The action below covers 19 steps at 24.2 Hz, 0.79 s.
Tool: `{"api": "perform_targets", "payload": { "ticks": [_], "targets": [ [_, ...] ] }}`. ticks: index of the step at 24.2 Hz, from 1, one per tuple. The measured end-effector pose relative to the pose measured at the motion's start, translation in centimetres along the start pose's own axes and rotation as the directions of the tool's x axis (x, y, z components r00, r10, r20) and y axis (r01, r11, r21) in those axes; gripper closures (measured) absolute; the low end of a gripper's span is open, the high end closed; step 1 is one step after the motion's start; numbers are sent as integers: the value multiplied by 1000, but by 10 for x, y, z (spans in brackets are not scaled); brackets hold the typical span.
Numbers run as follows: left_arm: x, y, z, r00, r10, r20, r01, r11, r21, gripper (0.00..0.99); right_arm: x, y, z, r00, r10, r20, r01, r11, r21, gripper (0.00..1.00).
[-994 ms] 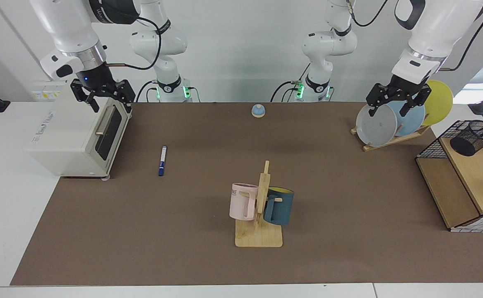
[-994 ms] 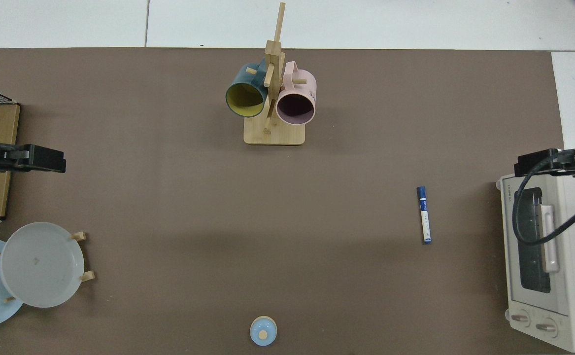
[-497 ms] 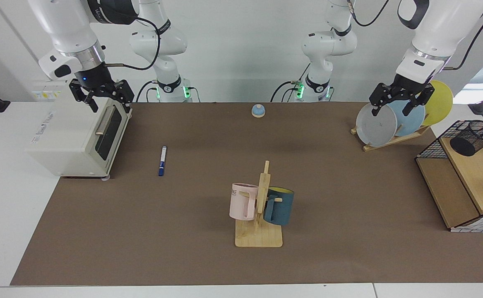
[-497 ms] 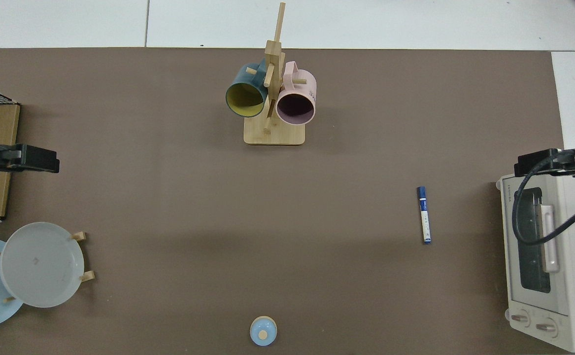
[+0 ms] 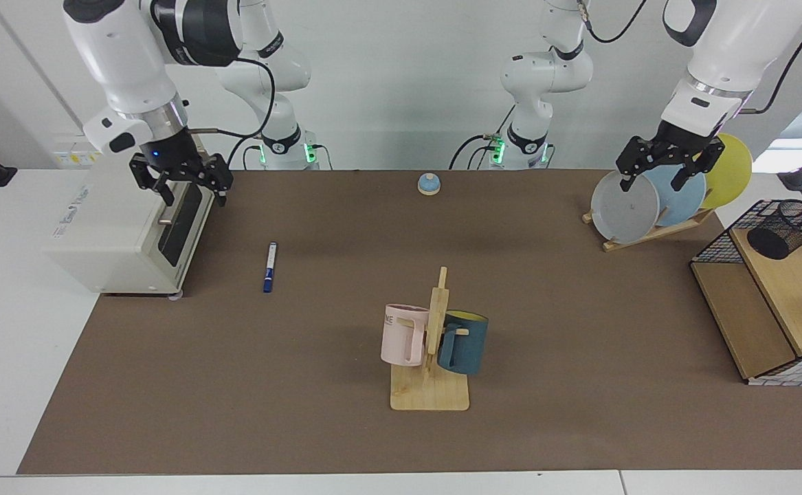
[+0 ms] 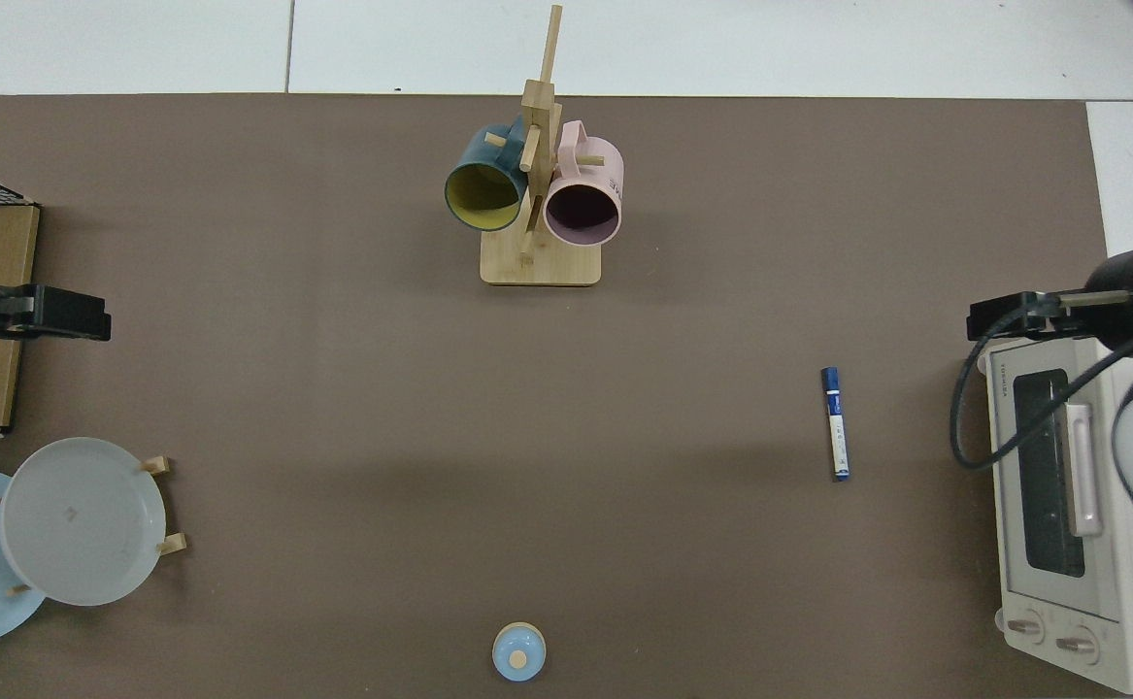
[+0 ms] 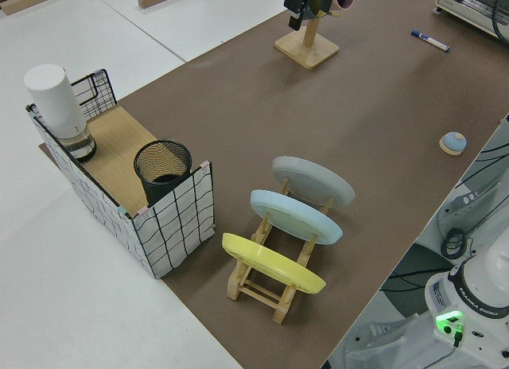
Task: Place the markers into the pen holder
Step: 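Move the right gripper down over the blue-capped white marker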
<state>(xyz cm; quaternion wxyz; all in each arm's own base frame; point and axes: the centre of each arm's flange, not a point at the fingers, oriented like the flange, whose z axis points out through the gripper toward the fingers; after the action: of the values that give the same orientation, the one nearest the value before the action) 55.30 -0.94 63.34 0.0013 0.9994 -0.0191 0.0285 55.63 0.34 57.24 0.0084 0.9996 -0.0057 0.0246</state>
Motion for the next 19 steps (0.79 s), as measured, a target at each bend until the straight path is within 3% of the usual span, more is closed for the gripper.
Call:
{"api": "perform_targets", "payload": {
  "ticks": [5,9,19],
  "targets": [
    [-1,-1,-2,1000,-3,1,3,1000,0,0,3,-14,57,999,-8,35,8,1000,2,0],
    [-3,-3,-2,1000,-6,4,6,1000,0,0,7,-20,102,996,33,78,-36,999,36,0],
    [-5,-4,-3,1000,-7,10,7,1000,0,0,7,-39,217,992,85,89,-89,995,41,0]
  ]
}}
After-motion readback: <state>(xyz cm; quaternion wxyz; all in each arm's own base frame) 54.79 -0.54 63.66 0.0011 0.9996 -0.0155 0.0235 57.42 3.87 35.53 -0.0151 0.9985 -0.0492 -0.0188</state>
